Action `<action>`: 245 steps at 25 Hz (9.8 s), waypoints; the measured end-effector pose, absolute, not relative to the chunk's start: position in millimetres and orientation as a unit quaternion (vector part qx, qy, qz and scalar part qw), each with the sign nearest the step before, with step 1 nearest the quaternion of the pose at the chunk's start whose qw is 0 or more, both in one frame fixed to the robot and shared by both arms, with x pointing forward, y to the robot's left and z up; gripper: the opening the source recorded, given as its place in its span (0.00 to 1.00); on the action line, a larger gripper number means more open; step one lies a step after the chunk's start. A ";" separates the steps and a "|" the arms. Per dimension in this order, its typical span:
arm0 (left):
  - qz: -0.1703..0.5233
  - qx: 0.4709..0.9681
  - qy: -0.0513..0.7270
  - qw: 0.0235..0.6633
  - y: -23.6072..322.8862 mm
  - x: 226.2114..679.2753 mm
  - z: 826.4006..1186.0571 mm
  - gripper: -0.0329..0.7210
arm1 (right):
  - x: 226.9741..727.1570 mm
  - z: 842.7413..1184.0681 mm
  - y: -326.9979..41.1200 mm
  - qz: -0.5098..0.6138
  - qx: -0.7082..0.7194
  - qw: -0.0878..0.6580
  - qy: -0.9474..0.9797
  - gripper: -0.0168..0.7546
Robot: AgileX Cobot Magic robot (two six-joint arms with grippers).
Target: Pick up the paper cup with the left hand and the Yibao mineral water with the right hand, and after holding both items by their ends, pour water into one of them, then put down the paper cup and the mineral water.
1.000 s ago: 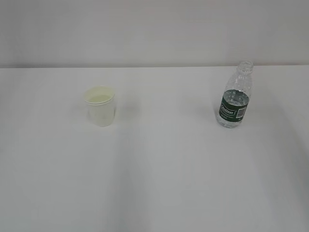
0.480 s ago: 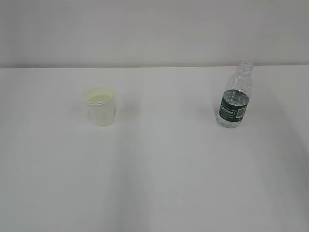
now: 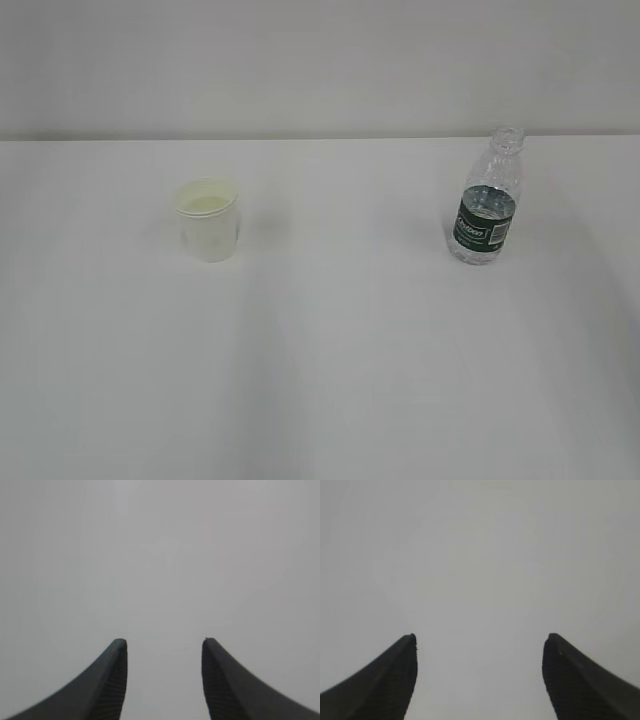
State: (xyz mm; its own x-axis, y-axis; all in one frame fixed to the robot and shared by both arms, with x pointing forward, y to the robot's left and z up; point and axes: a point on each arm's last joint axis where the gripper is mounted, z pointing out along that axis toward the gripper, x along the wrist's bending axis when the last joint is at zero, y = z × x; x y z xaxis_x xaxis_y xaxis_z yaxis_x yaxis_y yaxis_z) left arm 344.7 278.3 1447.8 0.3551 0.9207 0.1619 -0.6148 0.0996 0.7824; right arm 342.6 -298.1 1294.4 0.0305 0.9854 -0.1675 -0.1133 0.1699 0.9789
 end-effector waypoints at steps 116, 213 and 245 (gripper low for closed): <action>0.533 0.473 0.396 0.579 282.3 288.8 1414.4 0.43 | 373.1 1284.9 -293.2 0.478 0.458 0.537 0.523 0.79; 0.462 0.482 0.490 0.560 277.6 124.9 1185.2 0.41 | 93.7 1176.7 -322.9 0.496 0.479 0.514 0.511 0.78; 0.356 0.543 0.584 0.487 281.7 205.1 1107.4 0.37 | 187.7 1093.0 -310.4 0.376 0.561 0.391 0.625 0.78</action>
State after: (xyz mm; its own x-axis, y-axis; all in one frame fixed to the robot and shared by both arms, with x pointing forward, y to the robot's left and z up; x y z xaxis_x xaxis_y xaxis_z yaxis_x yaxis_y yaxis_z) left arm 205.1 281.7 1107.4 0.0648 0.9811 -0.1821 0.2881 0.1563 0.9447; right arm 187.7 -310.4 1093.0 -0.0633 0.9957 -0.0670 0.4072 0.0871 0.9092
